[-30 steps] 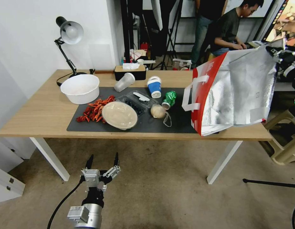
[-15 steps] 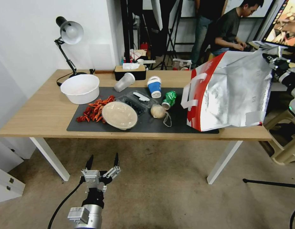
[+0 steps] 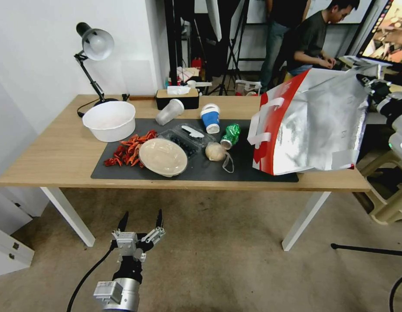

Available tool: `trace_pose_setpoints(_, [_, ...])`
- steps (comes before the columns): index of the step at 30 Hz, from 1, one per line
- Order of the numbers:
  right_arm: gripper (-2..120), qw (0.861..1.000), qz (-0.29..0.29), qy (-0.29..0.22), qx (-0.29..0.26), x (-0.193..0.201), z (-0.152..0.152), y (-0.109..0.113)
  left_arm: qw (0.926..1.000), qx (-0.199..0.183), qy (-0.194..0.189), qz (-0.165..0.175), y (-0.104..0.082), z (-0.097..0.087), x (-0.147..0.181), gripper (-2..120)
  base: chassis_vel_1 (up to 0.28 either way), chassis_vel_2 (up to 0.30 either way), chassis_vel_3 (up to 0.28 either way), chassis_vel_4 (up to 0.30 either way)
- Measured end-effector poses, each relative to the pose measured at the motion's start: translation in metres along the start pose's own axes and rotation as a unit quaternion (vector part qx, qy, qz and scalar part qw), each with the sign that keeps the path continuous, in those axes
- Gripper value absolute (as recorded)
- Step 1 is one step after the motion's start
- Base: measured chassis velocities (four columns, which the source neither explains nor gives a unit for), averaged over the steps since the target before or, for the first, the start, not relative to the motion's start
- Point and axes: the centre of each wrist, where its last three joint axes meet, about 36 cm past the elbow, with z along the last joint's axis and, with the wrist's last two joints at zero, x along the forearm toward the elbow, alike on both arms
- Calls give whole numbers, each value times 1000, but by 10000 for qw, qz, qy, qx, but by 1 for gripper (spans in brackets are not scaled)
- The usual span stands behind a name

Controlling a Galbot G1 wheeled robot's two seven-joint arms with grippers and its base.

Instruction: Pick up the food delivery bag from the floor and place it on the table.

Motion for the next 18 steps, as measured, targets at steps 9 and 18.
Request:
trace_pose_setpoints(9, [49, 9997, 142, -172, 45, -16, 1, 5, 10000, 0, 76, 40, 0, 6, 0, 100, 0, 0, 0, 0])
trace_pose_setpoints(18, [78, 9971, -128, -381, 644, -21, 7, 2, 9999, 3, 108, 47, -2, 9, 0, 100, 0, 0, 0, 0])
